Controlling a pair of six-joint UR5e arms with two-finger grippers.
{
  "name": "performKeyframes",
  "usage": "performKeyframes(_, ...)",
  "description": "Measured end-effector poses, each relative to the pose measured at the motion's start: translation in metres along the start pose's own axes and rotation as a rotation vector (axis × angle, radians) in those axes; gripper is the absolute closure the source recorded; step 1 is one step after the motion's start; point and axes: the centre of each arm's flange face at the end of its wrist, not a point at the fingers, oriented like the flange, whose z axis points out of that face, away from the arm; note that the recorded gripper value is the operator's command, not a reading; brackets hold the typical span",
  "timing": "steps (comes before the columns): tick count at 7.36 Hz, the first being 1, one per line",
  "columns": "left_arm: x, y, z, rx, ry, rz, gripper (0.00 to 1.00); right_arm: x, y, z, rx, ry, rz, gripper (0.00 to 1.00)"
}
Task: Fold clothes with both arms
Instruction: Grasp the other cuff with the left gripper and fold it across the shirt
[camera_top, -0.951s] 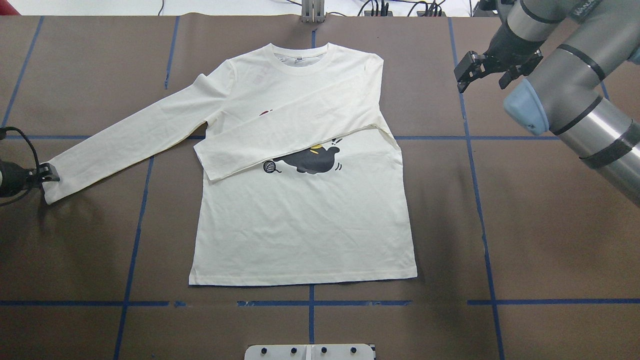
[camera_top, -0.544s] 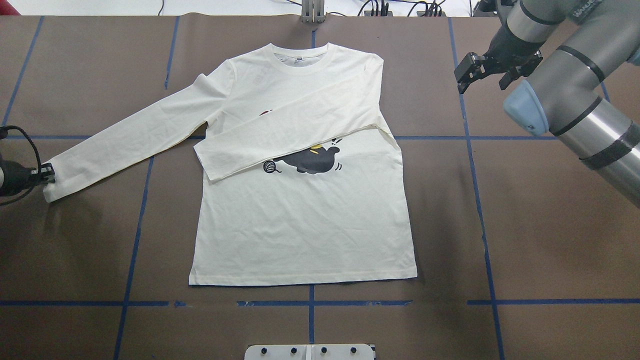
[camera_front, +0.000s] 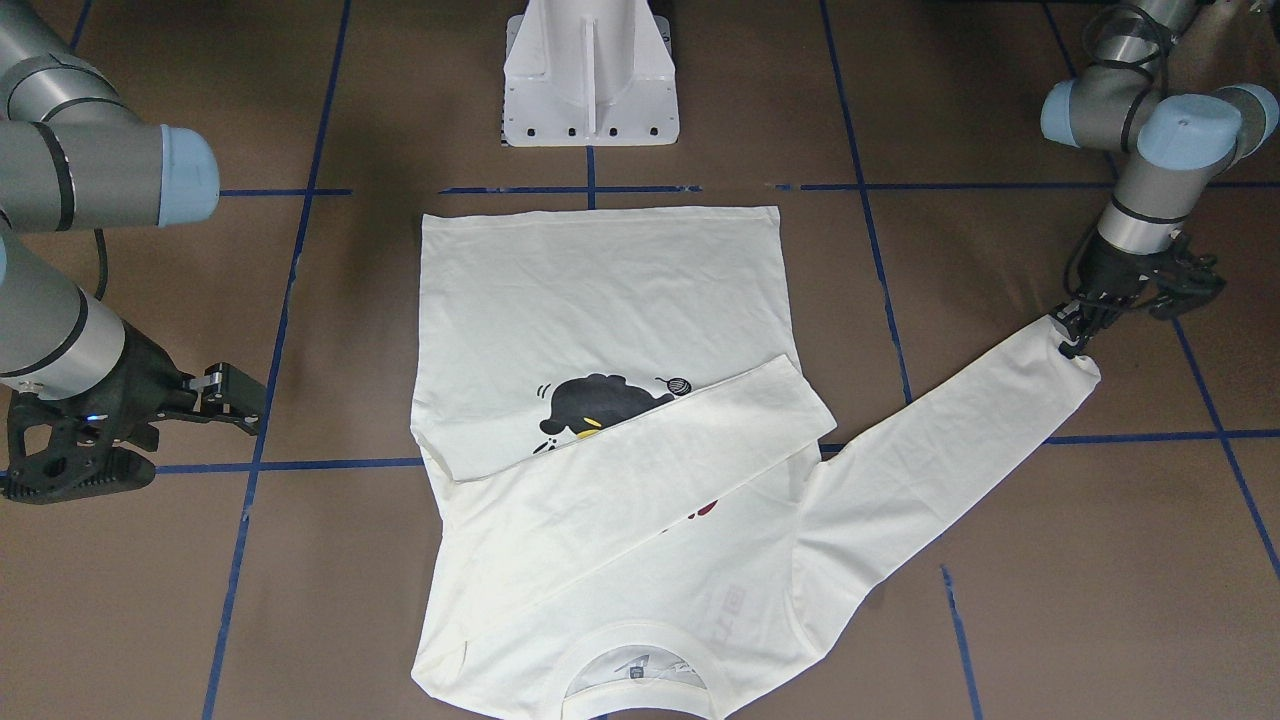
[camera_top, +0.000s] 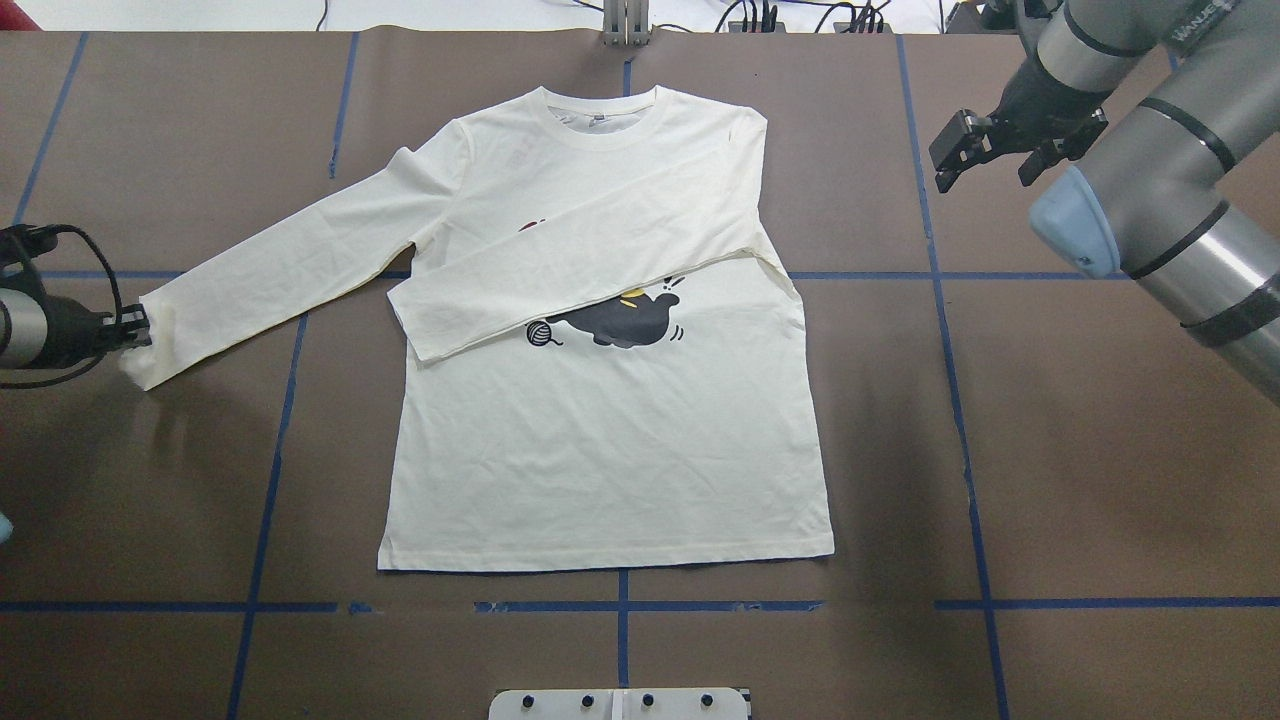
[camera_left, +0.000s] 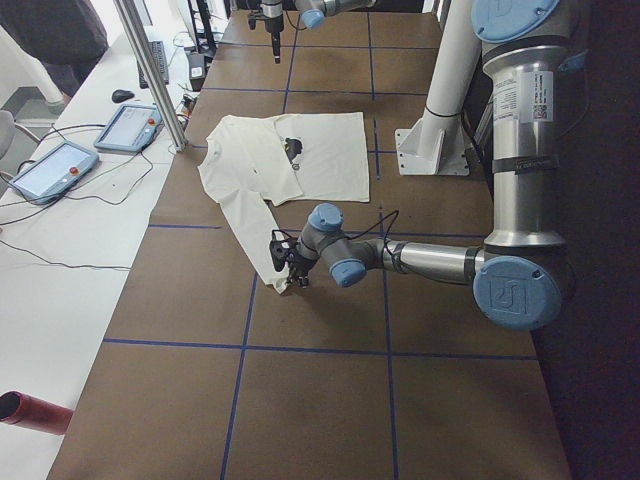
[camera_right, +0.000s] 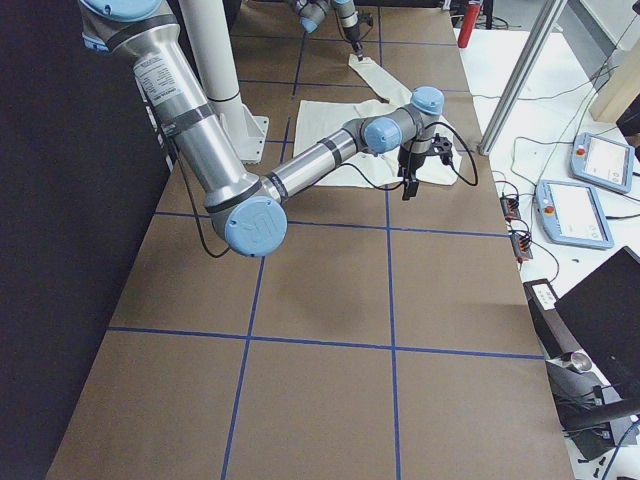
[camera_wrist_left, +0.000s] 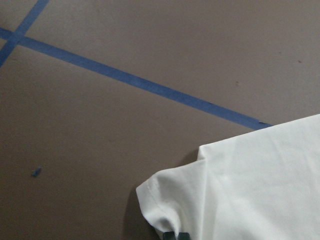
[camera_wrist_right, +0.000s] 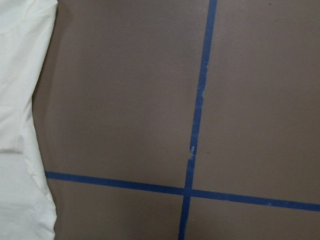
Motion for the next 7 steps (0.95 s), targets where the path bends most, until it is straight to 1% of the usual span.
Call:
performKeyframes(2,0.093,-0.024,-0.010,-0.012,0.008,-0.004,1.00,0.042,0.017,-0.001,0.004,0.013,0.032,0.00)
performKeyframes(3,0.156,-0.040,-0.027,-0.023,0.008,-0.012,1.00,0.060,0.027,-0.001,0.005,0.018,0.045,0.00)
performKeyframes(4,0.224,-0.055,-0.053,-0.043,0.015,-0.022,1.00,0.077,0.035,0.001,0.001,0.026,0.059,0.00)
performKeyframes(5,0.285,-0.064,-0.086,-0.072,0.054,-0.024,1.00,0.095,0.043,0.003,-0.006,0.033,0.074,0.00)
performKeyframes(6,0.344,-0.067,-0.124,-0.100,0.125,-0.037,1.00,0.112,0.049,0.005,-0.014,0.036,0.080,0.00)
performKeyframes(7,0.405,-0.071,-0.159,-0.116,0.195,-0.084,1.00,0.124,0.053,0.004,-0.022,0.029,0.081,0.00)
